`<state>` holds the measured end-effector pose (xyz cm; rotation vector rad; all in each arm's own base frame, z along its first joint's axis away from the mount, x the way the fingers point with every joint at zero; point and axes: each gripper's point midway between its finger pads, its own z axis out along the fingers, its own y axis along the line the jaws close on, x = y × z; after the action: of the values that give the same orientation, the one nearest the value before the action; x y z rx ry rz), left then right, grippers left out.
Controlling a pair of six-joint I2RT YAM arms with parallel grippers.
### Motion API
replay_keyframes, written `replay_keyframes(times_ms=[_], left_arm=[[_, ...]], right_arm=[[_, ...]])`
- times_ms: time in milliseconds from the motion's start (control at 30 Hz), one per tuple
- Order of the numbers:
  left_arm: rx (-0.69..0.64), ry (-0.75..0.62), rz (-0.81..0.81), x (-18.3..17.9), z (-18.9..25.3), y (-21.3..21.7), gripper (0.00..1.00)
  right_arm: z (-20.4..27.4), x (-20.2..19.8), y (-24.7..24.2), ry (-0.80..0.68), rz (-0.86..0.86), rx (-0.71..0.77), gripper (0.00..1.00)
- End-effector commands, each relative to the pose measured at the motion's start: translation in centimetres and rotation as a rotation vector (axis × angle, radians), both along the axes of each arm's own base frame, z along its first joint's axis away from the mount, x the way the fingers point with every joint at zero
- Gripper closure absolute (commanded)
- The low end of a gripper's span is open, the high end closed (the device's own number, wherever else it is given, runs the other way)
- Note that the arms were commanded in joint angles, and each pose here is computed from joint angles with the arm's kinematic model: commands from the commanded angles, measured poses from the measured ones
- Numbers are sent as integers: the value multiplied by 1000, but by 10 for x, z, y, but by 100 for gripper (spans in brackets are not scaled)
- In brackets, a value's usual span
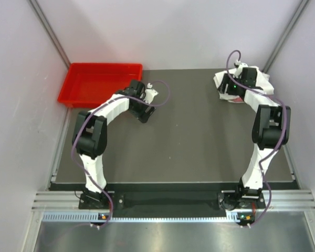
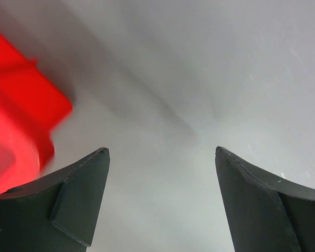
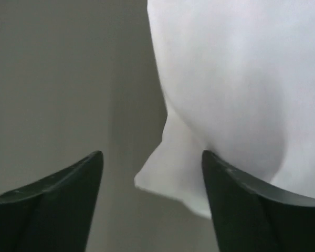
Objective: Fold and stack the t-shirts
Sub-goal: Neatly place the folded tshirt to the corner
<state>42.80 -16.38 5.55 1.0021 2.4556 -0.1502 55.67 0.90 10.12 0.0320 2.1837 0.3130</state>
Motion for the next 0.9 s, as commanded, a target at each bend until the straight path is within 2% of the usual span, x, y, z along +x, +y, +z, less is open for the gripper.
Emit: replay_keyframes(times_ms=[0,33,200,233,267,333,367,433,467,533,600,733,867], left_arm=[[-54,-88,28,-13,50,5,13],[-58,-102,39,-15,54,8,13],[-43,-215,167,-36,75,39,11],[-46,-232,189,-38,78,47,11],[-26,-257,228,-48,79,61,11],[-40,-299,319,-49,84,83,9],[-48,-300,350,-58,83,93,8],[-67,-296,441,-63,82,116,8],[-68,-295,467,-70,80,124,7],[-63,-279,525,-79,70,143,7],[-63,-290,571,-84,69,156,7],[-41,-292,623,-100,51,168,7],[-72,-302,603,-106,48,165,7]], right_arm=[[79,-20,6,-158,10,22,17],[104,-30,6,-207,5,19,0],[91,-87,17,-167,-10,77,0],[105,-97,19,-213,-14,81,0],[85,-114,23,-171,-24,99,0],[96,-133,25,-217,-36,118,0],[77,-149,27,-181,-51,140,0],[85,-166,29,-226,-64,148,0],[67,-179,30,-192,-74,156,0],[68,-194,30,-207,-85,152,0],[49,-212,29,-170,-101,150,0],[42,-237,28,-178,-106,142,0],[26,-252,27,-159,-117,137,0]])
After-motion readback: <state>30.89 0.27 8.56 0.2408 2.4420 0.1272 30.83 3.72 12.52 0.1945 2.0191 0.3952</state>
